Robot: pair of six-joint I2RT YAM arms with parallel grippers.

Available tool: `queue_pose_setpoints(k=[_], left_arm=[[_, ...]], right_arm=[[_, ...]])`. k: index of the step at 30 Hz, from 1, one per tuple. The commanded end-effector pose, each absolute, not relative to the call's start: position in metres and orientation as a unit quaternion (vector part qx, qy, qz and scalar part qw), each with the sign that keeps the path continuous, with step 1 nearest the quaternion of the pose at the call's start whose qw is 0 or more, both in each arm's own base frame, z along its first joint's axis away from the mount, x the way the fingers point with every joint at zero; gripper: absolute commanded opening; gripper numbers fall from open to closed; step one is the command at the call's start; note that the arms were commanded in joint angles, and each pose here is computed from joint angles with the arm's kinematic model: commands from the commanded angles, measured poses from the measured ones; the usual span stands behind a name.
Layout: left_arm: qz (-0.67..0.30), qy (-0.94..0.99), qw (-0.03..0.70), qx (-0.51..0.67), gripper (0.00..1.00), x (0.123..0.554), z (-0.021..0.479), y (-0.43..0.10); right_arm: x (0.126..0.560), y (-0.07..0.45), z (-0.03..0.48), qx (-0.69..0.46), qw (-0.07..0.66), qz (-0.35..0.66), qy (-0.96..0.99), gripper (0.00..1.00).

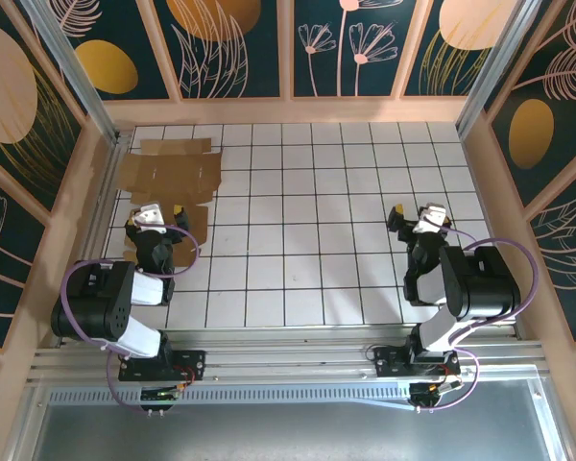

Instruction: Fold the paper box

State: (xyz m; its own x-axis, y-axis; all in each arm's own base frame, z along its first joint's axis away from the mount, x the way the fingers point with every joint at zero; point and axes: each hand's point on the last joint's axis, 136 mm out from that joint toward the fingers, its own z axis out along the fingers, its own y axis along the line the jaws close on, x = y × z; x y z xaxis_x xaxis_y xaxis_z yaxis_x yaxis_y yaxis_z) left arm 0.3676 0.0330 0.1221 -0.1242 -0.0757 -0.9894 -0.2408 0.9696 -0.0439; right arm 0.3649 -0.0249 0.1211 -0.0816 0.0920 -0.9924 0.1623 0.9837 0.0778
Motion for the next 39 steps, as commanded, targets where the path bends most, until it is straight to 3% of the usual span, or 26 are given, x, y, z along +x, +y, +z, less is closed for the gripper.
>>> queue_pose_setpoints(k=[1,16,22,26,29,33,39], left_arm=[[0.053,0.729,0.673,-0.113,0.99,0.371,0.136,0.034],[0.053,0.728,0.675,-0.113,0.99,0.371,0.137,0.034],[0.036,0.718,0.690,-0.089,0.99,0.362,0.160,0.024],[-0.002,0.727,0.663,-0.179,0.99,0.351,0.191,0.035],[-0.136,0.735,0.629,-0.212,0.99,0.345,0.216,0.006],[-0.286,0.787,0.496,-0.230,0.99,0.338,0.226,-0.050],[-0.287,0.878,0.337,-0.181,0.99,0.308,0.217,-0.108]], right_arm=[[0.370,-0.019,0.131,0.077,0.681,-0.004,0.729,0.99],[0.369,-0.018,0.131,0.074,0.683,-0.002,0.727,0.99],[0.354,-0.014,0.170,0.078,0.704,-0.022,0.706,0.99],[0.352,0.004,0.209,0.168,0.677,0.091,0.710,0.99],[0.357,0.051,0.222,0.230,0.598,0.264,0.721,0.98],[0.374,0.144,0.225,0.191,0.468,0.365,0.782,0.97],[0.393,0.275,0.205,0.078,0.365,0.416,0.829,0.98]])
